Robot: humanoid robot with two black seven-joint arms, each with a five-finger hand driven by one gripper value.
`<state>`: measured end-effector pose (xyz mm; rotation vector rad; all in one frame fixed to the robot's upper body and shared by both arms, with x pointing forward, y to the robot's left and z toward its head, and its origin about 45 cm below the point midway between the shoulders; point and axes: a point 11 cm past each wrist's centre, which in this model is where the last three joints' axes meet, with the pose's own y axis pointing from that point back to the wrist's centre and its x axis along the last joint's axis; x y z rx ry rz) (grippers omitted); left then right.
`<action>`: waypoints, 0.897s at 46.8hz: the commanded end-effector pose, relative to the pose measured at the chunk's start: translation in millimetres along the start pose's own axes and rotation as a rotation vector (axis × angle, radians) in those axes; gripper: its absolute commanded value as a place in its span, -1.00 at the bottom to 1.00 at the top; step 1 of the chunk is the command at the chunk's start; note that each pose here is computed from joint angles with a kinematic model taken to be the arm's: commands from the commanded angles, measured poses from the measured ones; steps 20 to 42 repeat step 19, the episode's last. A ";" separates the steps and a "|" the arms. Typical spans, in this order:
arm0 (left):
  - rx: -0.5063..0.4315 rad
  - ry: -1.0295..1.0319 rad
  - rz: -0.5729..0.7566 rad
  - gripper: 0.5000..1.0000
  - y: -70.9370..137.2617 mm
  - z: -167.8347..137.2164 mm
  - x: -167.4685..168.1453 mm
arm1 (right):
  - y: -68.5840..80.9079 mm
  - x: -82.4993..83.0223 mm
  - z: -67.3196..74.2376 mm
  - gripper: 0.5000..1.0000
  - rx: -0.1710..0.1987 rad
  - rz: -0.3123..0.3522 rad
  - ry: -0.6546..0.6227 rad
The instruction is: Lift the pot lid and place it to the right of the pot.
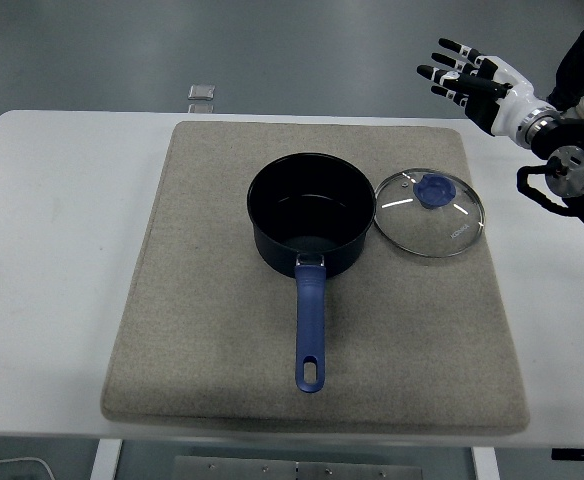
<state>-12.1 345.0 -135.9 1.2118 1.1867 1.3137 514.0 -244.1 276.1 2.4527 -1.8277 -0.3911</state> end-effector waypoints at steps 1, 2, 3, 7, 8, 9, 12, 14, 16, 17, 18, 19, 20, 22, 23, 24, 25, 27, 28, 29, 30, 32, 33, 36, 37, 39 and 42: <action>0.000 0.000 0.001 1.00 0.0 0.0 0.2 | -0.2 -1.5 0.4 0.73 -0.001 -0.004 0.000; 0.000 0.000 -0.001 1.00 0.0 0.1 -0.3 | -0.3 -2.0 0.4 0.73 -0.001 -0.005 0.000; 0.000 0.000 0.001 1.00 0.0 0.0 0.2 | -0.1 -1.8 1.2 0.73 -0.002 -0.005 -0.001; 0.000 0.000 0.001 1.00 0.0 0.0 0.2 | -0.4 -2.2 1.2 0.73 -0.001 -0.003 -0.004; 0.000 0.000 0.001 1.00 0.0 0.0 0.2 | -0.4 -2.0 1.0 0.73 0.000 -0.001 -0.005; 0.000 0.000 0.001 1.00 0.0 0.0 0.2 | -0.4 -2.0 1.0 0.73 0.000 -0.001 -0.005; 0.000 0.000 0.001 1.00 0.0 0.0 0.2 | -0.4 -1.6 0.5 0.73 0.003 0.002 -0.007; 0.000 0.000 -0.001 1.00 0.0 0.1 -0.3 | -0.2 -0.5 0.0 0.73 0.005 0.007 -0.008; 0.000 0.000 0.001 1.00 0.0 0.0 0.2 | -0.2 -0.3 -0.3 0.73 0.008 0.008 -0.008; 0.000 0.000 -0.001 1.00 0.0 0.1 -0.3 | -0.1 -0.8 -0.5 0.73 0.011 0.007 -0.007; 0.000 0.000 -0.001 1.00 0.0 0.1 -0.3 | -0.1 -0.9 -0.6 0.73 0.013 0.007 -0.004; 0.000 0.000 0.001 1.00 0.0 0.0 0.2 | -0.1 -0.9 -0.8 0.73 0.014 0.006 -0.002; 0.000 0.000 0.001 1.00 0.0 0.0 0.2 | -0.1 -0.9 -0.8 0.73 0.014 0.006 -0.002; 0.000 0.000 0.001 1.00 0.0 0.0 0.2 | -0.1 -0.9 -0.8 0.73 0.014 0.006 -0.002; 0.000 0.000 0.001 1.00 0.0 0.0 0.2 | -0.1 -0.9 -0.8 0.73 0.014 0.006 -0.002; 0.000 0.000 0.001 1.00 0.0 0.0 0.2 | -0.1 -0.9 -0.8 0.73 0.014 0.006 -0.002; 0.000 0.000 0.001 1.00 0.0 0.0 0.2 | -0.1 -0.9 -0.8 0.73 0.014 0.006 -0.002; 0.000 0.000 0.001 1.00 0.0 0.0 0.2 | -0.1 -0.9 -0.8 0.73 0.014 0.006 -0.002; 0.000 0.000 0.001 1.00 0.0 0.0 0.2 | -0.1 -0.9 -0.8 0.73 0.014 0.006 -0.002; 0.000 0.000 0.001 1.00 0.0 0.0 0.2 | -0.1 -0.9 -0.8 0.73 0.014 0.006 -0.002; 0.000 0.000 0.001 1.00 0.0 0.0 0.2 | -0.1 -0.9 -0.8 0.73 0.014 0.006 -0.002; 0.000 0.000 0.001 1.00 0.0 0.0 0.2 | -0.1 -0.9 -0.8 0.73 0.014 0.006 -0.002; 0.000 0.000 0.001 1.00 0.0 0.0 0.2 | -0.1 -0.9 -0.8 0.73 0.014 0.006 -0.002; 0.000 0.000 0.001 1.00 0.0 0.0 0.2 | -0.1 -0.9 -0.8 0.73 0.014 0.006 -0.002; 0.000 0.000 0.001 1.00 0.0 0.0 0.2 | -0.1 -0.9 -0.8 0.73 0.014 0.006 -0.002; 0.000 0.000 0.001 1.00 0.0 0.0 0.2 | -0.1 -0.9 -0.8 0.73 0.014 0.006 -0.002; 0.000 0.000 0.001 1.00 0.0 0.0 0.2 | -0.1 -0.9 -0.8 0.73 0.014 0.006 -0.002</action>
